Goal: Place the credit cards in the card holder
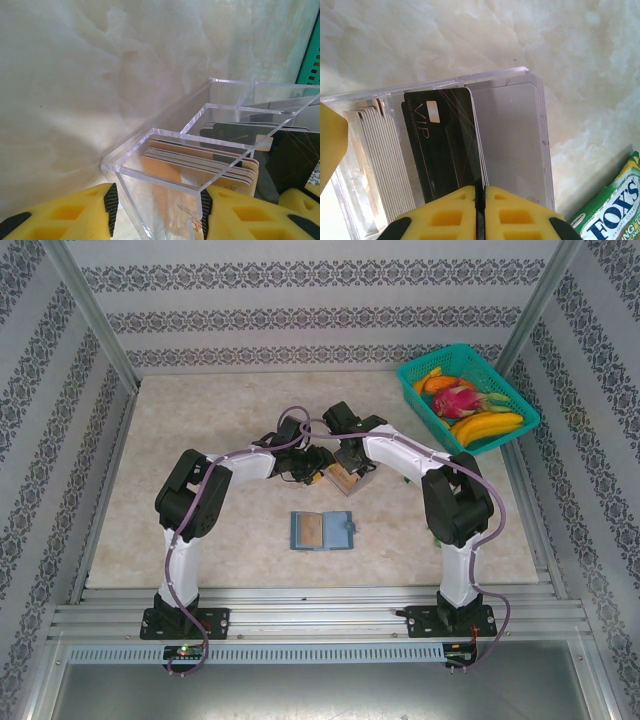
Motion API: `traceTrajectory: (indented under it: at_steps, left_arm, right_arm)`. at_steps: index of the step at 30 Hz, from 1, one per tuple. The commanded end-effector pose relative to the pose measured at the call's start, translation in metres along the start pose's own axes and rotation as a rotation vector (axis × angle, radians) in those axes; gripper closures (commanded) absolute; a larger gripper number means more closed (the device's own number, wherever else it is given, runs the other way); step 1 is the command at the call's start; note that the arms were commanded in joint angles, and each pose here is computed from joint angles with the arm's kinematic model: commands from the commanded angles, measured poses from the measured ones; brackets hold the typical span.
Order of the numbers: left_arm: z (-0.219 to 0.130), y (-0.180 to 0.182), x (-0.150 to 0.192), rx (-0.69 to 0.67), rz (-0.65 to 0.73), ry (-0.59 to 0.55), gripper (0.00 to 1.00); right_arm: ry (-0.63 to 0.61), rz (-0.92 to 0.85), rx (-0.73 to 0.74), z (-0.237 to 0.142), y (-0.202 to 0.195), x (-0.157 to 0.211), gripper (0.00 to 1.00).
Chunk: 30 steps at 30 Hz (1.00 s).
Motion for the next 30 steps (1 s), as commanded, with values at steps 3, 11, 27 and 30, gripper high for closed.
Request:
traceTrajectory:
  at_steps: [3, 11, 27, 30]
  left_arm:
    - [0.002, 0.012, 0.004, -0.044, -0.009, 0.017, 0.51]
    - [0.001, 0.008, 0.004, -0.038, 0.0, 0.013, 0.51]
    - [-0.043, -0.031, 0.004, -0.003, 0.147, -0.065, 0.47]
    - [-0.065, -0.041, 0.007, 0.038, 0.173, -0.117, 0.44]
  right_arm:
    - [-0.052, 0.02, 0.035, -0.024, -0.013, -0.009, 0.91]
    - [-0.062, 0.056, -0.039, -0.044, -0.012, -0.007, 0.97]
    - [-0.152, 0.467, -0.541, -0.115, -0.014, 0.009, 1.0]
    - [-0.187, 0.549, -0.655, -0.128, -0.015, 0.016, 1.0]
Point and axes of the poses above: each hand's point on the last joint's axis, 136 mm out from that joint toward the fingers, its own z axis out along the fingers, its own y axis along the line the jaws close on, x = y × z, the point moved 4 cm from there along -z, back along the fingers, and after that the axes turned 12 degrees about z, right-handed, at the moved point
